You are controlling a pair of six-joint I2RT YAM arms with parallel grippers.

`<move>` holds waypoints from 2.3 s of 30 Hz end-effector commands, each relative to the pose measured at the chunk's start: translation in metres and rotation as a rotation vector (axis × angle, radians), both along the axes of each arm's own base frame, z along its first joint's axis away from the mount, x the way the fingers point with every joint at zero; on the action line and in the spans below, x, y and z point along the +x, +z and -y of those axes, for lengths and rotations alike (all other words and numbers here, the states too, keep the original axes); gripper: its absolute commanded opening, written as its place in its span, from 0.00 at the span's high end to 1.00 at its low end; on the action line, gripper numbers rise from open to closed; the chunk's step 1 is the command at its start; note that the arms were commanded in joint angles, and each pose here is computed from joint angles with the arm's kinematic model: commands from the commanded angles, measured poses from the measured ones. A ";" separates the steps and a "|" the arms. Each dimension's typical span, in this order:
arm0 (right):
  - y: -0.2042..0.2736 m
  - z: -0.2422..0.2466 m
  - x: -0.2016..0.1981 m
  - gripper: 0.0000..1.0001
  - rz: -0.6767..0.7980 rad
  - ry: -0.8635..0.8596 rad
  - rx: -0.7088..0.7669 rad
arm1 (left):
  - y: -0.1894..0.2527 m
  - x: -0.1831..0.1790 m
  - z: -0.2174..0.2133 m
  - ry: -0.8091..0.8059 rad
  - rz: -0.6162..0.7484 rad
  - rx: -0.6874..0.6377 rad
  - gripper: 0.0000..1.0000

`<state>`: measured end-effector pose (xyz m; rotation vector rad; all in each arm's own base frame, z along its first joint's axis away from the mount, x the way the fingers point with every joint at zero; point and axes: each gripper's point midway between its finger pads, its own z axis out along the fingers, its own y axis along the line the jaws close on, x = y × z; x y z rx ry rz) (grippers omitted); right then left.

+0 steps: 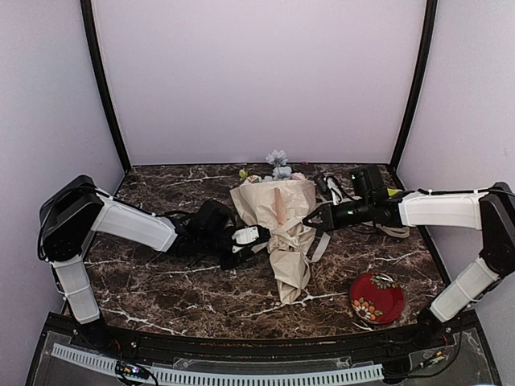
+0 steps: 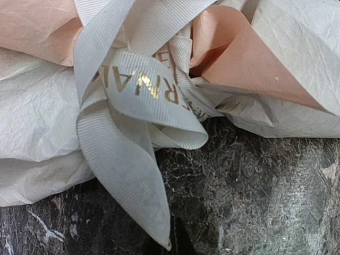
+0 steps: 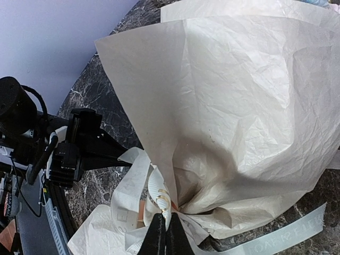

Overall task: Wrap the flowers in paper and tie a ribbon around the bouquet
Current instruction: Tie the half-tied ribbon around the folded bouquet.

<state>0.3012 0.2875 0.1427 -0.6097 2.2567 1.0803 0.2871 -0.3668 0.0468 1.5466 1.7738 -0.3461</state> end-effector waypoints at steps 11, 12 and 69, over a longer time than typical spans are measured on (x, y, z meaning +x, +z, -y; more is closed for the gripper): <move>-0.020 0.023 0.010 1.00 -0.043 -0.088 0.017 | 0.017 0.027 -0.026 0.132 -0.012 -0.017 1.00; -0.031 0.031 0.007 1.00 -0.068 -0.111 -0.002 | 0.014 0.029 -0.031 0.143 -0.021 -0.011 1.00; -0.065 0.067 0.002 1.00 -0.171 -0.157 -0.012 | 0.073 -0.011 -0.025 -0.079 -0.223 -0.282 0.69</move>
